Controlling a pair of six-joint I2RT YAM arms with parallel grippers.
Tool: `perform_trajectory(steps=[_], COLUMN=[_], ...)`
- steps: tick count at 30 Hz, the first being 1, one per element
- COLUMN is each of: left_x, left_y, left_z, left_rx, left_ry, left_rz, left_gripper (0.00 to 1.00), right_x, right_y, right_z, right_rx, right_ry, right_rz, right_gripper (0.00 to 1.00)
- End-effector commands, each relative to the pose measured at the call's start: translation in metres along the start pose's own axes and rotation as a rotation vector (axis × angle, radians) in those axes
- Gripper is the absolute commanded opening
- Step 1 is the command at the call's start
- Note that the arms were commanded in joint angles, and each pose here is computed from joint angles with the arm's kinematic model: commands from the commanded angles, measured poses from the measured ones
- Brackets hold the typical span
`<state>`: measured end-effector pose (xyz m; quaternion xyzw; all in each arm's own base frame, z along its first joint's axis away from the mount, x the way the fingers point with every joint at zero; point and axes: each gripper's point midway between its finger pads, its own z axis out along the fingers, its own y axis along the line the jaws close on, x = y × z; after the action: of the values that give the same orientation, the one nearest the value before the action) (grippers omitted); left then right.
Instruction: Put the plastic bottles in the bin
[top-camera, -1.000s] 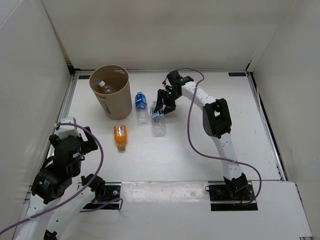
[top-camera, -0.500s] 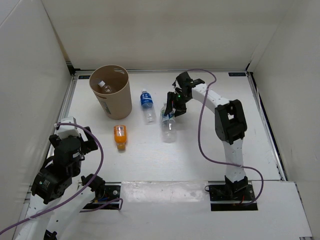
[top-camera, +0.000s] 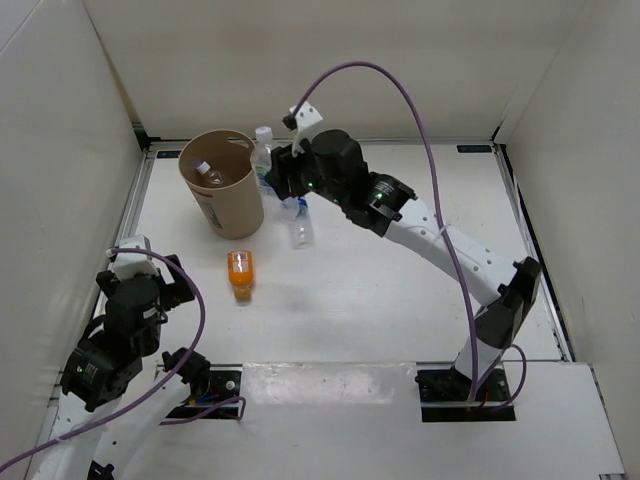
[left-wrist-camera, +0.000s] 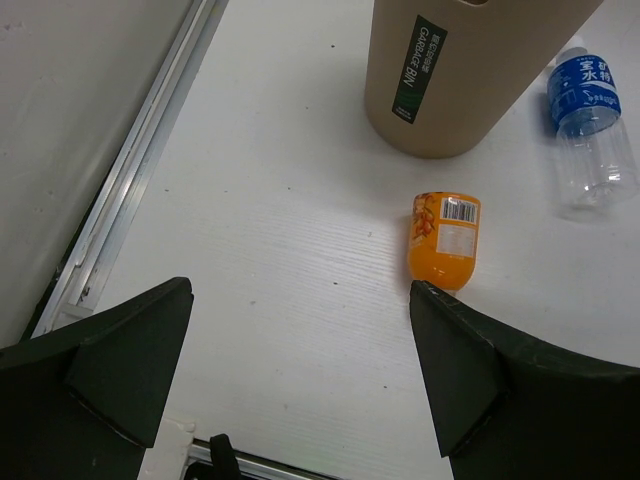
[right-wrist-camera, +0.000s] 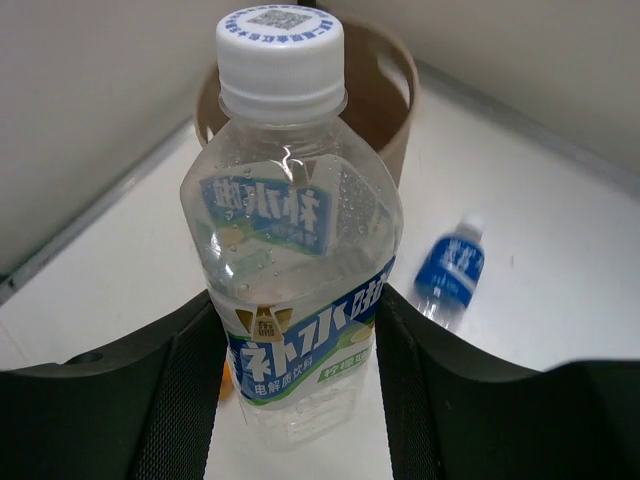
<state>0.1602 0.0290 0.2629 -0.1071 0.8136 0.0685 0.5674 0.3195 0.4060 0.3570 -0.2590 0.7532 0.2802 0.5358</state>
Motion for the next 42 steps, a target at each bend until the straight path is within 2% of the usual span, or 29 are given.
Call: perform_trajectory(steps=[1, 3, 4, 5, 6, 7, 8, 12, 17, 20, 22, 25, 29, 31, 32, 34, 38, 39, 40, 41, 42], left_x=[-0.003, -0.003, -0.003, -0.003, -0.002, -0.003, -0.003, -0.005, -0.005, -0.006, -0.006, -0.006, -0.007, -0.006, -0.006, -0.006, -0.004, -0.004, -0.003, -0.002, -0.002], left_y=[0.002, 0.001, 0.002, 0.002, 0.002, 0.003, 0.002, 0.003, 0.004, 0.005, 0.005, 0.005, 0.006, 0.009, 0.01, 0.01, 0.007, 0.006, 0.004, 0.002, 0.0], left_z=[-0.002, -0.002, -0.002, -0.002, -0.002, -0.003, -0.003, -0.004, -0.005, -0.005, -0.006, -0.006, -0.006, -0.006, -0.006, -0.005, -0.003, -0.002, -0.002, 0.0, 0.001], left_rx=[-0.004, 0.0, -0.003, -0.003, -0.003, 0.0, 0.001, 0.003, 0.004, 0.005, 0.009, 0.009, 0.003, -0.014, -0.02, -0.023, -0.017, -0.016, -0.007, -0.008, 0.0], left_ry=[-0.009, -0.007, -0.008, -0.011, -0.011, -0.017, -0.015, -0.025, -0.04, -0.047, -0.05, -0.051, -0.055, -0.053, -0.055, -0.05, -0.033, -0.032, -0.027, -0.018, -0.016], left_rz=[-0.008, -0.008, -0.007, -0.011, -0.012, -0.015, -0.014, -0.017, -0.021, -0.027, -0.028, -0.028, -0.029, -0.027, -0.034, -0.031, -0.017, -0.016, -0.012, -0.004, -0.004], left_gripper=[1.0, 1.0, 1.0, 1.0, 1.0, 1.0, 1.0, 1.0, 1.0, 1.0, 1.0, 1.0, 1.0, 1.0, 1.0, 1.0, 1.0, 1.0, 1.0, 1.0, 1.0], right_x=[-0.062, -0.08, -0.106, -0.092, -0.098, -0.125, -0.109, -0.139, -0.146, -0.128, -0.114, -0.098, -0.097, -0.102, -0.097, -0.105, -0.106, -0.109, -0.074, -0.109, -0.11], right_y=[0.002, 0.014, 0.026, 0.035, 0.039, 0.05, 0.052, 0.064, 0.054, 0.043, 0.03, 0.024, 0.022, 0.025, 0.024, 0.024, 0.022, 0.014, 0.007, 0.003, -0.002], right_z=[0.014, 0.024, 0.017, 0.04, 0.043, 0.033, 0.06, 0.081, 0.108, 0.129, 0.141, 0.156, 0.155, 0.147, 0.148, 0.137, 0.11, 0.102, 0.112, 0.075, 0.067], right_rx=[0.091, 0.082, 0.054, 0.044, 0.048, 0.04, 0.045, 0.052, 0.036, -0.009, -0.01, -0.006, -0.013, -0.024, -0.021, -0.038, -0.043, 0.007, 0.036, 0.056, 0.077], right_ry=[-0.222, -0.289, -0.354, -0.331, -0.354, -0.423, -0.405, -0.565, -0.623, -0.584, -0.546, -0.521, -0.496, -0.494, -0.47, -0.456, -0.382, -0.383, -0.301, -0.372, -0.371], right_rz=[-0.089, -0.127, -0.116, -0.159, -0.161, -0.171, -0.186, -0.198, -0.148, -0.095, -0.059, -0.056, -0.056, -0.05, -0.049, -0.044, -0.058, -0.05, -0.057, -0.039, -0.028], right_gripper=[0.0, 0.0, 0.0, 0.0, 0.0, 0.0, 0.0, 0.0, 0.0, 0.02, 0.07, 0.2, 0.59, 0.7, 0.81, 0.9, 0.9, 0.9, 0.9, 0.9, 0.9])
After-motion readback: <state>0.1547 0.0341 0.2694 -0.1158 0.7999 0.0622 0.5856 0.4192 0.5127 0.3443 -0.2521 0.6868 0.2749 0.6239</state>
